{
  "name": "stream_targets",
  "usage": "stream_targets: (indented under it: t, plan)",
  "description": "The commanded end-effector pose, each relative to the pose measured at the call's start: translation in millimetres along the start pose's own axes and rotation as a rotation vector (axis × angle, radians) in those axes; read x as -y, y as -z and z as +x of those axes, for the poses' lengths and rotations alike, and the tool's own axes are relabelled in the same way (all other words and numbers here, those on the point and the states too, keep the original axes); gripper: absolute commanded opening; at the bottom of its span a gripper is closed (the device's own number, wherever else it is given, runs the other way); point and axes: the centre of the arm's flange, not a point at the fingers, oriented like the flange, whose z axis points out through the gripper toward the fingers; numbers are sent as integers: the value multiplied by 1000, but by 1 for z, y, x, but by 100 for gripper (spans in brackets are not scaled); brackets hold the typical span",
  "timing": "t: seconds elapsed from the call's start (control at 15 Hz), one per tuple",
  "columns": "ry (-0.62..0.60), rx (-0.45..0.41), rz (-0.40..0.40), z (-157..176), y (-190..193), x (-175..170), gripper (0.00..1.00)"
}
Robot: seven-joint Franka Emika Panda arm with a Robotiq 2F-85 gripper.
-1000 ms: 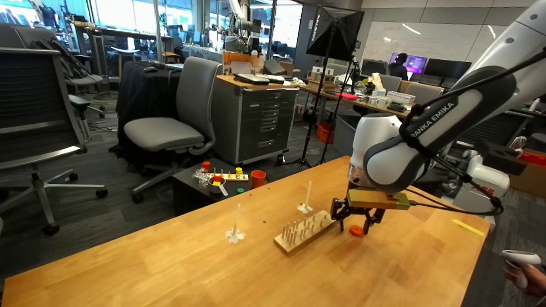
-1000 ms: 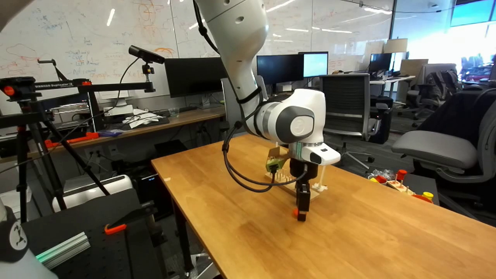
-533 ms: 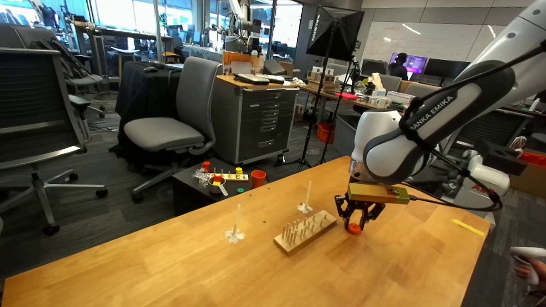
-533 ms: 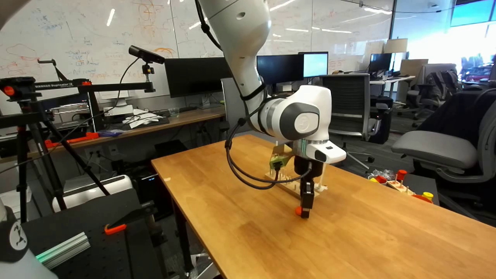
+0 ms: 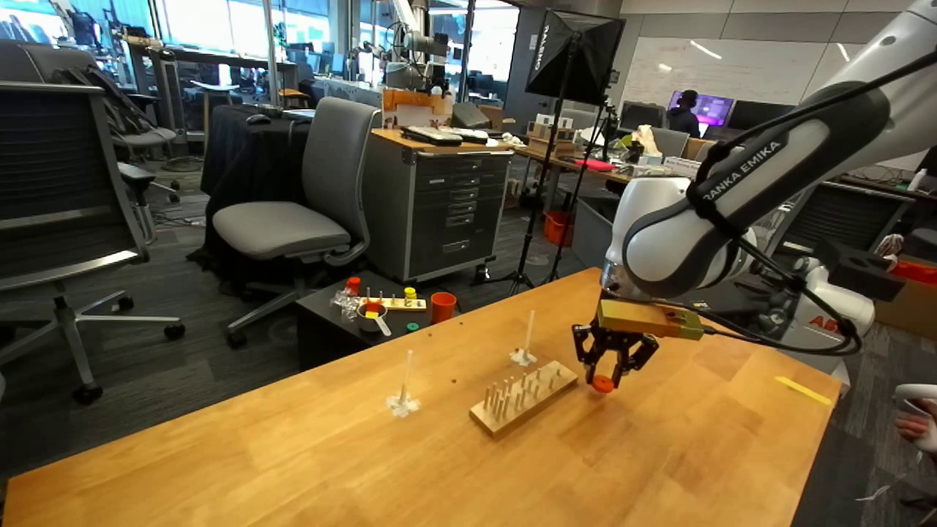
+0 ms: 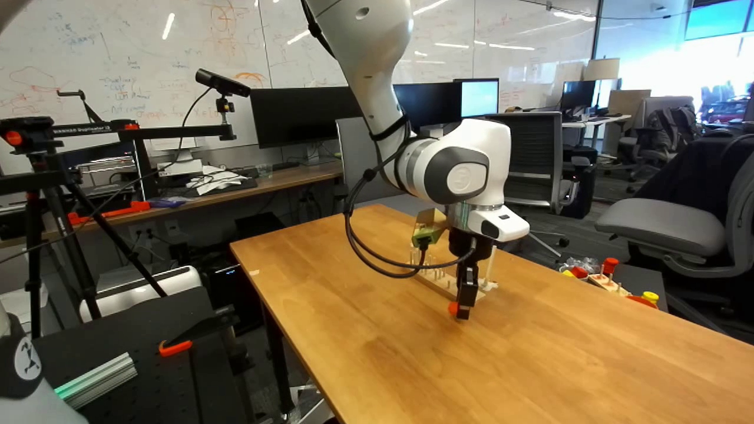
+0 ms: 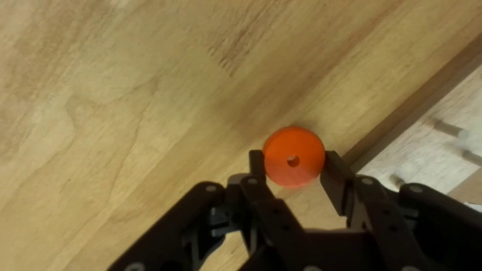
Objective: Put the orange ring on the wooden platform
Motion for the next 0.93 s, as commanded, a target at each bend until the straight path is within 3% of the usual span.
stream_targets:
  t: [0.0, 0.33, 0.87]
  plan:
    - [25, 22, 57, -15, 36, 7, 18]
    - [79, -11, 86, -30, 57, 36, 18]
    - [129, -38, 76, -38, 45, 71, 18]
